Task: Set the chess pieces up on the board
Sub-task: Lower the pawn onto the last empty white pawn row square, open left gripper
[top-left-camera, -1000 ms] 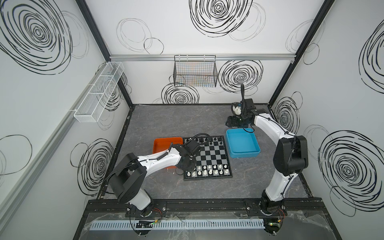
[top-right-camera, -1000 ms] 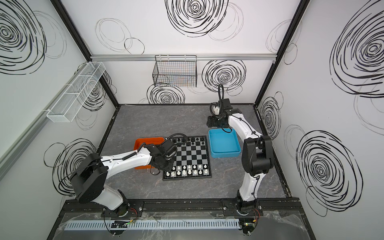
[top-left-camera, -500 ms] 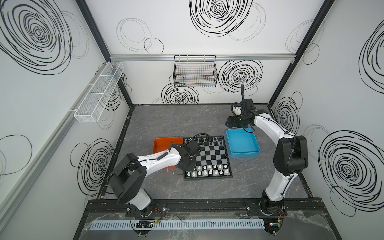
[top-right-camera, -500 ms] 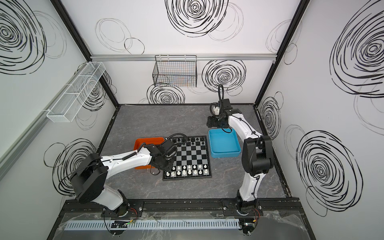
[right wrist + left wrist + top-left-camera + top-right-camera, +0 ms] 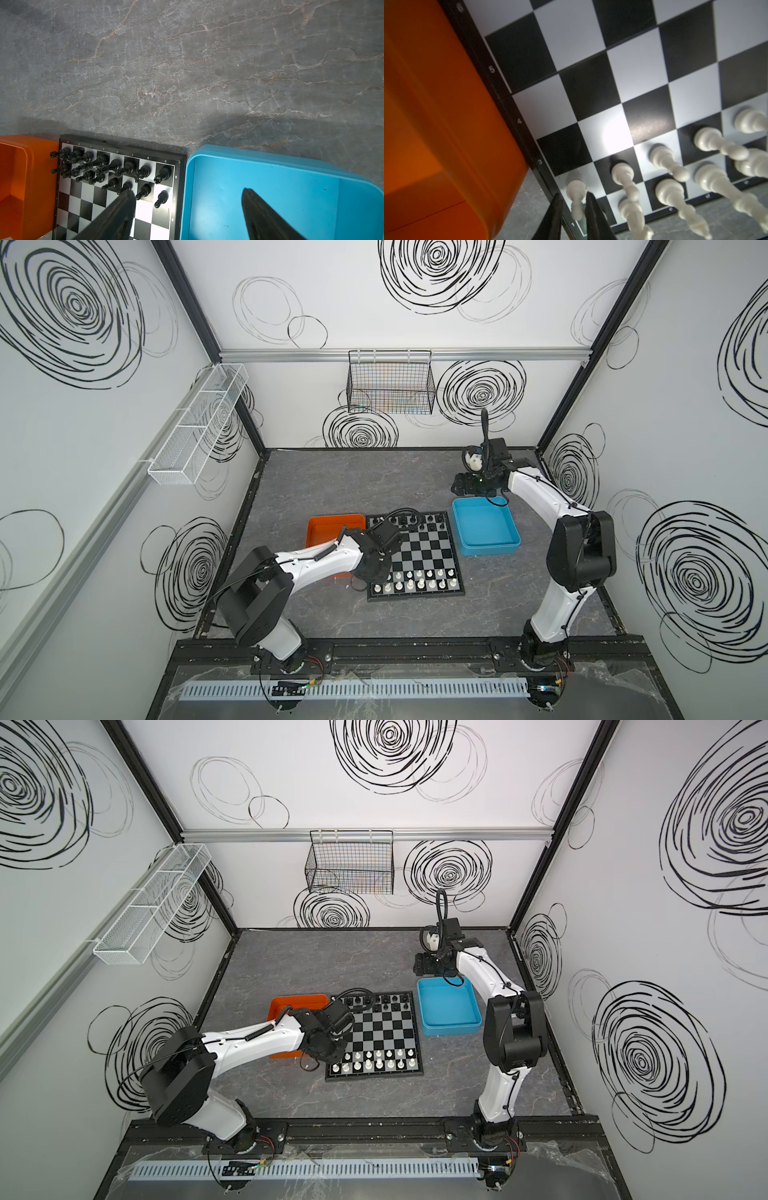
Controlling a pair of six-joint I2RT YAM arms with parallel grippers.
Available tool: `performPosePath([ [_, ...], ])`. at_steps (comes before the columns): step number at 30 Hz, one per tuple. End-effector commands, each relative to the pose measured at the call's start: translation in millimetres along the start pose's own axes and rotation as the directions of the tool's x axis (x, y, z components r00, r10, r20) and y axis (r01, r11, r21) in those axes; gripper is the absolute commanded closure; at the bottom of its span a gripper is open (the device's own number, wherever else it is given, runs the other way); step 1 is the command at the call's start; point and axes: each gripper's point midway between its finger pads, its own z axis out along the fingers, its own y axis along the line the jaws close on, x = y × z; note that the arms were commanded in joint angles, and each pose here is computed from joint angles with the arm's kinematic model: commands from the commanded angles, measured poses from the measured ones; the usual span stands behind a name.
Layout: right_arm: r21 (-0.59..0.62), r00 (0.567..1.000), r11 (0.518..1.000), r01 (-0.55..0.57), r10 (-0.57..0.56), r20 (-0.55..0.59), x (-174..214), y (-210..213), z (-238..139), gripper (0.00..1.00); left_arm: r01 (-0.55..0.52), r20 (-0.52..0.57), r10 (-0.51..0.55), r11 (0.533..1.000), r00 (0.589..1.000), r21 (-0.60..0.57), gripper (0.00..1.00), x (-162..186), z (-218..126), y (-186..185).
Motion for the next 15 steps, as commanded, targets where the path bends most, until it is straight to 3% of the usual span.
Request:
performPosePath([
  [1, -0.003, 1.0, 1.0, 0.015, -0.015, 0.026, -4.0, 0.7, -7.0, 0.15, -0.006, 0.02, 0.006, 1.0, 1.0, -0.003, 0.73, -6.5, -8.3, -3.2],
  [15, -0.001, 1.0, 1.0, 0.011, -0.01, 0.026, -3.5, -0.9, -7.0, 0.15, -0.012, 0.015, 0.012, 0.999, 1.0, 0.042, 0.75, -8.9, -7.3, -13.8],
])
